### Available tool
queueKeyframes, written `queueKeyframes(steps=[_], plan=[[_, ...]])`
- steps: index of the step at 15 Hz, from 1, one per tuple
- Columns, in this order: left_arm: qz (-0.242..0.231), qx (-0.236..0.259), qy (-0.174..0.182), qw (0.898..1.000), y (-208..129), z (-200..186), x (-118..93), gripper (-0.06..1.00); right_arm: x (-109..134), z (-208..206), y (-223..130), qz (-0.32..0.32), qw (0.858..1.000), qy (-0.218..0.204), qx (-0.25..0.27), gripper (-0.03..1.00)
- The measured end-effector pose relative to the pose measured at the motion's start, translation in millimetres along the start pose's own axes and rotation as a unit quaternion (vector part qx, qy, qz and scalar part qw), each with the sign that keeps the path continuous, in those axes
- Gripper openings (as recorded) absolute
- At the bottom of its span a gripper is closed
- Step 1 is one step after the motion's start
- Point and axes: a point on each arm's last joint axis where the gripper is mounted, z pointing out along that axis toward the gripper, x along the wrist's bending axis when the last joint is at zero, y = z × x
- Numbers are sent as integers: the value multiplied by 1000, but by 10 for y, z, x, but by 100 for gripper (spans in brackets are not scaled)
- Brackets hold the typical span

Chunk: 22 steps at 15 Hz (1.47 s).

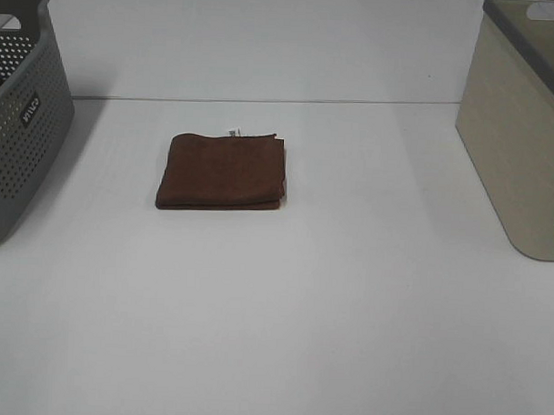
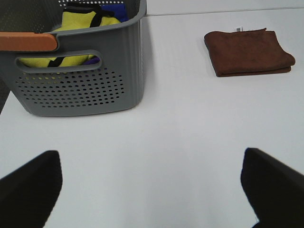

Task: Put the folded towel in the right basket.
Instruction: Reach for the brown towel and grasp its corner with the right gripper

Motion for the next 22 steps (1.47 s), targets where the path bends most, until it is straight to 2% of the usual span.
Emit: queueKeyframes(steps=[22], plan=[[0,0,0,1000,0,0,0,97,0,0,0,0,1000,0,0,65]])
